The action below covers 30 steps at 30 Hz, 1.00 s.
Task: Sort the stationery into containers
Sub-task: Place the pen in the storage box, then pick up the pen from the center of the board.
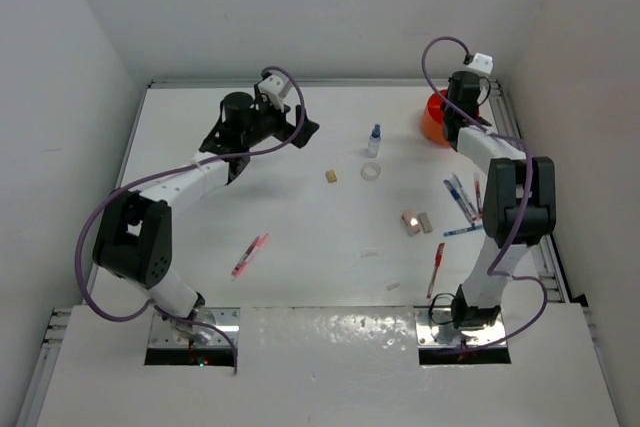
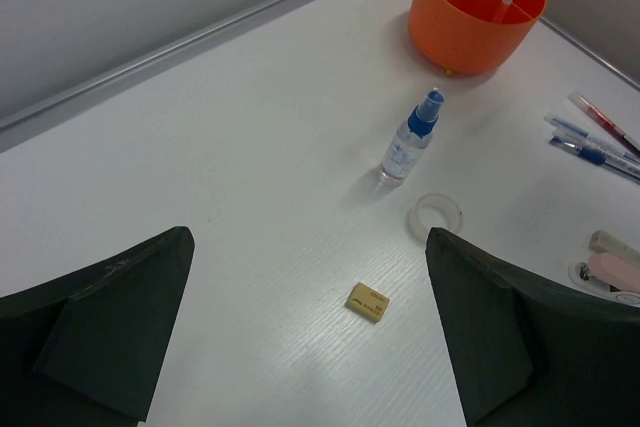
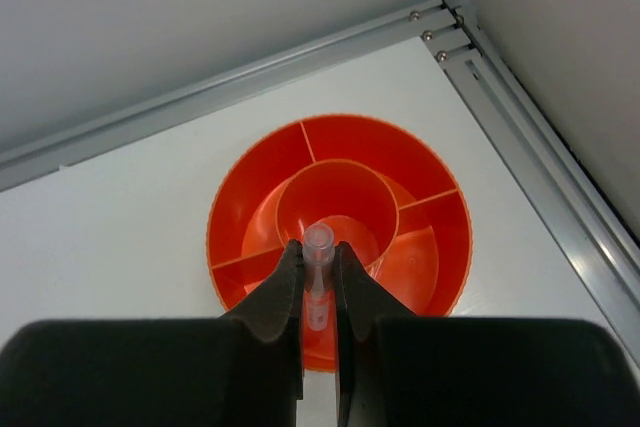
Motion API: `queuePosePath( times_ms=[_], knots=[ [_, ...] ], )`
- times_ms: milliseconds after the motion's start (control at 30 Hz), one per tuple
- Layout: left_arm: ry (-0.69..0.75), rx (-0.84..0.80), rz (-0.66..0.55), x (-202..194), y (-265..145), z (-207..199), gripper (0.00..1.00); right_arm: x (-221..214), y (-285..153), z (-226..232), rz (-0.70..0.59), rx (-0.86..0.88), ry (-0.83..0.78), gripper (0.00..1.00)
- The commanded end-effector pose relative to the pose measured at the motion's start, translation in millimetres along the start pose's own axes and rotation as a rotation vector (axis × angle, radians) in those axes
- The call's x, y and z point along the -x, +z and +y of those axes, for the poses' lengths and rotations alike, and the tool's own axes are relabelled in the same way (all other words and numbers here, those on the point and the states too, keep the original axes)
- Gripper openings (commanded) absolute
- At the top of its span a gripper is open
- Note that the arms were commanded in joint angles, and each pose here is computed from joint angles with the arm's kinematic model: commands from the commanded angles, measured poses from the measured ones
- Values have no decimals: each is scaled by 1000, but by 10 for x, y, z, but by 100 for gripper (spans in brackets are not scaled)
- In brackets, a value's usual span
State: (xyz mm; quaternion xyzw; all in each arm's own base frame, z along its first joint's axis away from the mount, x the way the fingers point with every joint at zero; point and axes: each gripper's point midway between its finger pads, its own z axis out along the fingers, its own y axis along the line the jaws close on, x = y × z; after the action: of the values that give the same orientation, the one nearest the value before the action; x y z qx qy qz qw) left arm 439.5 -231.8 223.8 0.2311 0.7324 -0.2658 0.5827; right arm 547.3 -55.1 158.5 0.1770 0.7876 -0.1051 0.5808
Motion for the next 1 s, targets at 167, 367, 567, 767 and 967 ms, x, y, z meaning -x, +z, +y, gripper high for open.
queuePosePath(
  times_ms=[167, 367, 567, 767, 967],
  knots=[
    [20, 9, -65, 275, -6, 32, 100, -137, -25, -57, -47, -1, 46, 0],
    [23, 8, -74, 290, -22, 36, 100, -209, -50, -123, -33, -29, 64, 0],
    [26, 5, -78, 300, -38, 19, 100, -220, -36, -334, -26, -66, 93, 15],
    [27, 0, -82, 316, -50, 10, 100, -169, -70, -346, -22, -51, 97, 34],
    [31, -7, -84, 325, -67, -10, 100, -124, -101, -322, -12, -23, 82, 50]
  ],
)
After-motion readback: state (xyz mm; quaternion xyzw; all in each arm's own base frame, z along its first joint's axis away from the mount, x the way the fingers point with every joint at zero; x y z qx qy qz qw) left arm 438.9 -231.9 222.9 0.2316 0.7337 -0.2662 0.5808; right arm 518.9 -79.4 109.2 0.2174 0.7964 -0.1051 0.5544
